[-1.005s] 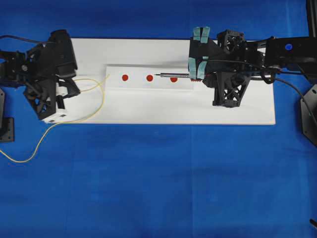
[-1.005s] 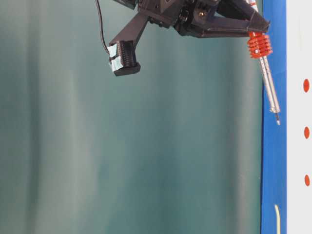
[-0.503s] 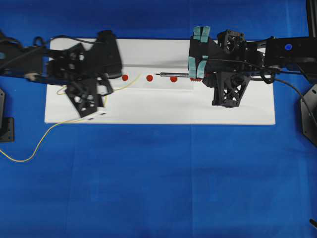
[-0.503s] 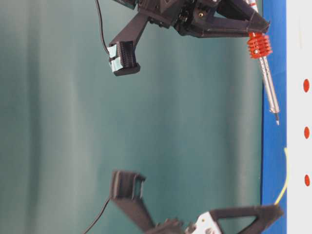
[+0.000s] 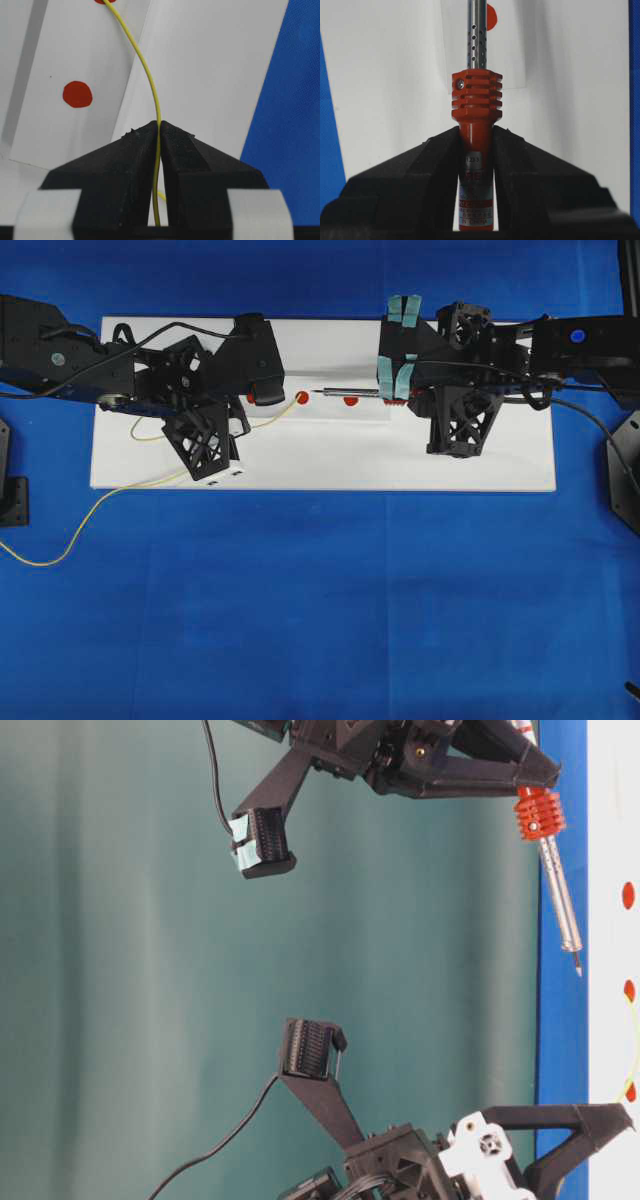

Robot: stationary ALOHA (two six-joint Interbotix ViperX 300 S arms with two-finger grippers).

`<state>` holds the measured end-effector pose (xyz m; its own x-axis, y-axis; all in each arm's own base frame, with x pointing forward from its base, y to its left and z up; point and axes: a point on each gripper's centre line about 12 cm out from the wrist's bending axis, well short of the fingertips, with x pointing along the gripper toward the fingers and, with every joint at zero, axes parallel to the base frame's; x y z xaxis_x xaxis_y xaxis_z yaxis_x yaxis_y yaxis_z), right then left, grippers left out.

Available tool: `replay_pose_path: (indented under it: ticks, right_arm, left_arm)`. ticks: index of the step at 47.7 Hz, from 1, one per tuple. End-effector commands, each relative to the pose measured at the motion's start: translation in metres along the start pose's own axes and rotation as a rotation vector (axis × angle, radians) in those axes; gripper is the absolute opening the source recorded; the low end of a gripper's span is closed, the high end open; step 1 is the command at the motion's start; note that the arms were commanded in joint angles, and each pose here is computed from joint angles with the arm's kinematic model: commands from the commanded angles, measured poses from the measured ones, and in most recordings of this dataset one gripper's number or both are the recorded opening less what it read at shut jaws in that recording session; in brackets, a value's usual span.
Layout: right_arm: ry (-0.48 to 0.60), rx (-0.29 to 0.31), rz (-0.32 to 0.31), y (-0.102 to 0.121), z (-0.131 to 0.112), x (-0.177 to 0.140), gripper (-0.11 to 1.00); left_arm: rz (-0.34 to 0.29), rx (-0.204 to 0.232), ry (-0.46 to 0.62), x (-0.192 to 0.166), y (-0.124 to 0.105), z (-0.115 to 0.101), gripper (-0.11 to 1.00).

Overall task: Touch the tip of the soldering iron to the tip of the solder at the mark.
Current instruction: 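Hold the solder tip against the iron tip near the middle dot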

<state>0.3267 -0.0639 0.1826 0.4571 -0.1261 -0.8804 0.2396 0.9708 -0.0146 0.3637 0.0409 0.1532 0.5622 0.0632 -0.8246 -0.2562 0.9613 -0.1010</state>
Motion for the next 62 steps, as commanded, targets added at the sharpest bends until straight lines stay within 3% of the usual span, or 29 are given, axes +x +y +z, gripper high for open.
replay_pose_path:
  ticks: [1, 23, 62]
  right_arm:
    - [-0.034, 0.002, 0.001, 0.000, 0.008, -0.004, 0.06]
    - [0.014, -0.001, 0.000, 0.002, 0.014, 0.020, 0.06]
    - [0.020, 0.000, -0.001, 0.001, 0.014, 0.023, 0.06]
  left_arm:
    - [-0.004, -0.003, -0.029, -0.005, -0.001, 0.008, 0.02]
    - [-0.005, 0.000, -0.026, -0.005, -0.001, 0.008, 0.02]
    - [-0.011, 0.007, -0.026, -0.005, -0.006, 0.008, 0.02]
